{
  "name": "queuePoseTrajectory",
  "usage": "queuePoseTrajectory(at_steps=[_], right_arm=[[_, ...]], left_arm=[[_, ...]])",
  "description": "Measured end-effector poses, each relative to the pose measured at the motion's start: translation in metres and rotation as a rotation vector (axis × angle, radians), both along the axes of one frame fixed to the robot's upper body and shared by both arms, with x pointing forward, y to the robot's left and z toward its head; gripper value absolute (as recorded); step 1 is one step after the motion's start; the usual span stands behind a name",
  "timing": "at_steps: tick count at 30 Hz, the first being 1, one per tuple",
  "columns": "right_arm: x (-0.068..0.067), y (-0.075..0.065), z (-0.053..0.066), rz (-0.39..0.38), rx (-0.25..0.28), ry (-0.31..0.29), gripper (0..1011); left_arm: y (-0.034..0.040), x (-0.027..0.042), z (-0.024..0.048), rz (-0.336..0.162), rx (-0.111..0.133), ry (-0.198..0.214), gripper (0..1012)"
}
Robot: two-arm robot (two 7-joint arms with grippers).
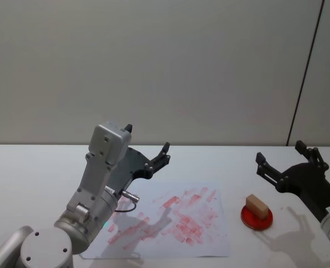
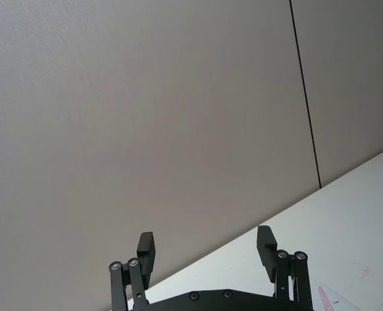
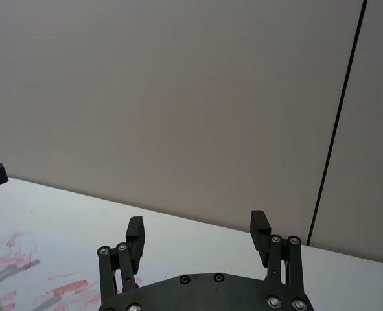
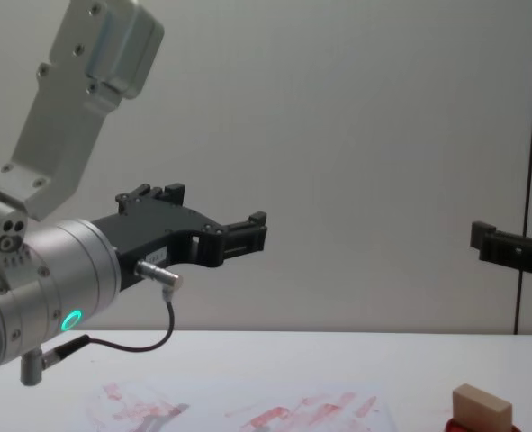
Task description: Use the one hand to pick up the stamp and affix it onto the A4 paper.
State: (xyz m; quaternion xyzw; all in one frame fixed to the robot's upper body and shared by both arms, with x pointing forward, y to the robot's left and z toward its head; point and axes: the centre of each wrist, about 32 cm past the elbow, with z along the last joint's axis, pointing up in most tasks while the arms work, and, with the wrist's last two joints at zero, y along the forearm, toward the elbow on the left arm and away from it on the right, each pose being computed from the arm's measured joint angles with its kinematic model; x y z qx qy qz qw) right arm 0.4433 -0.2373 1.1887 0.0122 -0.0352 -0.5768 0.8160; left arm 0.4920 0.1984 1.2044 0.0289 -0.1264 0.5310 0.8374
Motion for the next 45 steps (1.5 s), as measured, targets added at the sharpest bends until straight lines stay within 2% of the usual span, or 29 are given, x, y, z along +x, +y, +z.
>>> queuePoseTrajectory(at_steps=[27,35,45], right_arm=[[0.002,-0.001,0.0,0.016,-0.006,0.01,1001],[0.008,-0.007,-0.004,0.051,-0.029,0.061,1001],[0.02,-0.021,-0.015,0.102,-0.084,0.15,1001]], left_arm=[[0.0,0.0,0.0,0.0,0.0,0.0,1002],[0.0,0.0,0.0,0.0,0.0,0.0,1002],[0.0,0.0,0.0,0.0,0.0,0.0,1002]])
